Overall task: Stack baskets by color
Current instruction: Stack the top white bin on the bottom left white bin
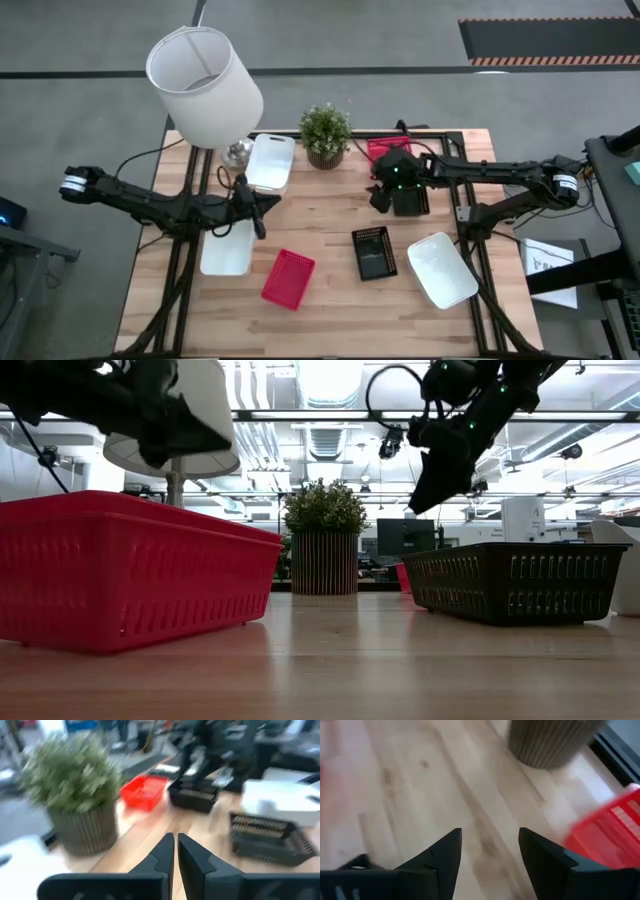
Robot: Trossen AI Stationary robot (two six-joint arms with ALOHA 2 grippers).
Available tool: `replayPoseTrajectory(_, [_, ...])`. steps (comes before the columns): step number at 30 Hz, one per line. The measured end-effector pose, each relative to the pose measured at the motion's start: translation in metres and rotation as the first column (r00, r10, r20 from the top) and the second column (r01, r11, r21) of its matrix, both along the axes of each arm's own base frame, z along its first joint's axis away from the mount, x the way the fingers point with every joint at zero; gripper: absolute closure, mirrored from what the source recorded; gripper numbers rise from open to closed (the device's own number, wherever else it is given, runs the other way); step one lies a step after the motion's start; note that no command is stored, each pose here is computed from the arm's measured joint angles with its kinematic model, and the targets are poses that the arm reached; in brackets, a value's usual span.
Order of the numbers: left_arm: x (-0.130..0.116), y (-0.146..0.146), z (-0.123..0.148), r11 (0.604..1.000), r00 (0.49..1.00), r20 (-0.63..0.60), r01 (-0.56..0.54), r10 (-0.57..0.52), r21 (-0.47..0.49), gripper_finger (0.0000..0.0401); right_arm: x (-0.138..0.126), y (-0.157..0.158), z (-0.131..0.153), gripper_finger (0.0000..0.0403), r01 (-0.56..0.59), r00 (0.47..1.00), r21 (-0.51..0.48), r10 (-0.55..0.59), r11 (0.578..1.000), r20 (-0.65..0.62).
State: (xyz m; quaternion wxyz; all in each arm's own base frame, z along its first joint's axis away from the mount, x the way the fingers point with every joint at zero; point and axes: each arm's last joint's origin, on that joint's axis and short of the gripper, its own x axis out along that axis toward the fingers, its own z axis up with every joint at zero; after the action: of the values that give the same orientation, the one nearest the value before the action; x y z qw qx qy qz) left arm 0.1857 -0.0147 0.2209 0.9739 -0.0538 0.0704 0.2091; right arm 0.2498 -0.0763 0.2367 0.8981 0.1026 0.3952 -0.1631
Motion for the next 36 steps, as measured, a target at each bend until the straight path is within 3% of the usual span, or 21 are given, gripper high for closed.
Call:
replayPoseTrajectory(7, [-0.004,0.001,-0.013,0.997,0.992,-0.124,-0.034,0.024,-0.073,0.0395,0.01,0.026,0.003,0.0233,-0.127,0.991,-0.044,0.129,0.991,0.036])
replayPoseTrajectory(16, [-0.002,-0.003,-0.011,0.989,0.983,-0.161,0.064,-0.086,-0.136,0.0395,0.02,0.059,0.009,0.0234,-0.285,0.948,-0.12,0.298,0.951,0.108])
replayPoseTrajectory(24, [0.005,-0.005,-0.004,0.986,0.937,-0.326,0.081,-0.125,-0.144,0.039,0.028,0.071,0.012,0.0234,-0.358,0.876,-0.277,0.423,0.892,0.231])
replayPoseTrajectory(31, [0.015,-0.007,-0.003,0.984,0.868,-0.463,0.158,-0.181,-0.089,0.0316,0.026,0.071,-0.002,0.0234,-0.35,0.849,-0.332,0.446,0.876,0.283])
replayPoseTrajectory(36, [0.024,0.004,-0.005,0.984,0.819,-0.556,0.179,-0.145,0.007,0.0249,0.022,0.071,-0.011,0.0234,-0.338,0.843,-0.332,0.44,0.881,0.309])
